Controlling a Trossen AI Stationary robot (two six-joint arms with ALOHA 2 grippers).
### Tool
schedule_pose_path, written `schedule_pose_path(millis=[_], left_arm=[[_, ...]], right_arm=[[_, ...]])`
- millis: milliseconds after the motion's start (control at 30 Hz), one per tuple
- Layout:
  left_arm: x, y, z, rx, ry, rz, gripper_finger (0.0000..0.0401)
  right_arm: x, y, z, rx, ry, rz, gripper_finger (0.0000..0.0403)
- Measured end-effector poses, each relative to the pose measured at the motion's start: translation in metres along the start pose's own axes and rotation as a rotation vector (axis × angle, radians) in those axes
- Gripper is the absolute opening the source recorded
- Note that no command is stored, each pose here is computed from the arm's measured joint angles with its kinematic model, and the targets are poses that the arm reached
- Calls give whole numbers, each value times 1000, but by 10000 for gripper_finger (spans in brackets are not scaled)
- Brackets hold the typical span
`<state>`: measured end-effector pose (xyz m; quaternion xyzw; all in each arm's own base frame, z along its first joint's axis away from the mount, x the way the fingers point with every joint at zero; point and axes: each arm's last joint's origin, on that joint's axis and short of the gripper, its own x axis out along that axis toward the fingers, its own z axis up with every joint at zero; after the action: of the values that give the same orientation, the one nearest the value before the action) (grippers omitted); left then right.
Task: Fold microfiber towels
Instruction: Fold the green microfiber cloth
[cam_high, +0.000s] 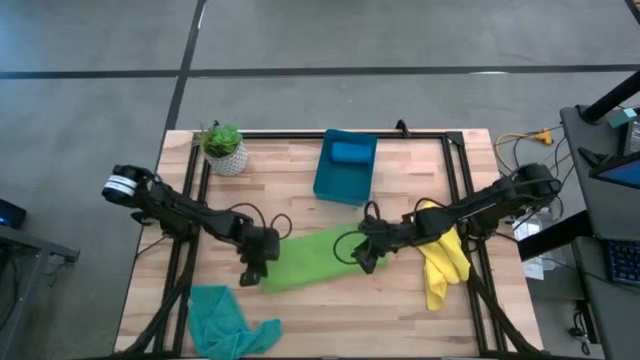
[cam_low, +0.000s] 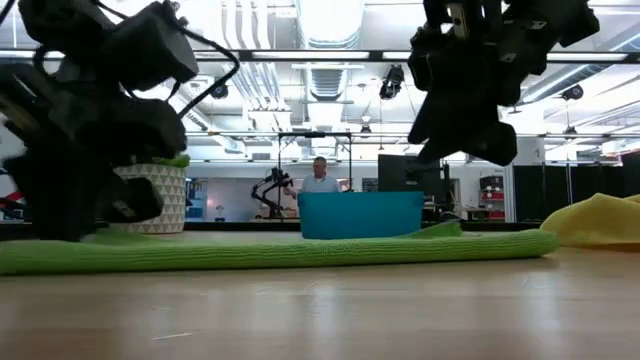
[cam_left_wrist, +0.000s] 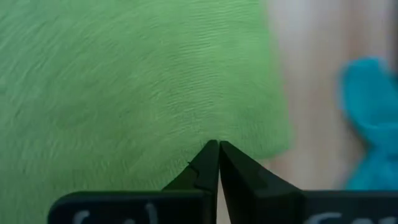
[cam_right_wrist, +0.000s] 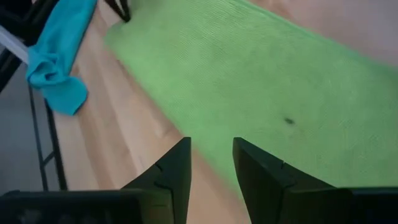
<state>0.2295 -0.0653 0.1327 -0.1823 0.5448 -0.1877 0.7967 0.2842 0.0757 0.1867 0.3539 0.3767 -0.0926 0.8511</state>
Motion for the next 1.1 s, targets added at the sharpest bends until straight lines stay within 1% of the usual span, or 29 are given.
schedule_pose_path(millis=[67,100,200,267,333,400,533,633,700,800,833,900,933,1100], left_arm=[[-2,-7,8,39,-51,-69,0],[-4,-9,12,53,-80,-83,0],[-8,-11,14,62,-112,-86,0],[-13,-13,16,69,-145,-60,0],[-19,-14,18,73,-195,1,0],[-23,-12,15,58,-220,102,0],[-27,-7,15,44,-293,277,0],[-26,-3,16,35,-326,377,0],[-22,1,14,24,-312,425,0],[-13,6,11,13,-264,439,0],[-8,8,11,5,-245,429,0],[-1,10,11,-18,-215,393,0],[3,10,11,-33,-199,357,0],[20,8,13,-100,-156,211,0]], right_arm=[[2,2,-3,8,-3,-10,114],[3,2,-3,28,-15,-23,114],[10,0,-5,111,-52,-87,114],[18,0,-6,132,-50,-111,114],[26,-2,-5,143,-23,-165,114],[34,-2,-3,161,17,-244,114],[49,1,1,125,93,-449,107],[55,8,7,70,119,-568,84],[60,13,11,44,131,-614,60],[70,13,14,5,165,-665,21],[75,13,16,-5,175,-669,15],[84,9,17,-26,219,-685,11],[89,8,19,-34,232,-684,10],[100,3,31,-64,248,-693,9]])
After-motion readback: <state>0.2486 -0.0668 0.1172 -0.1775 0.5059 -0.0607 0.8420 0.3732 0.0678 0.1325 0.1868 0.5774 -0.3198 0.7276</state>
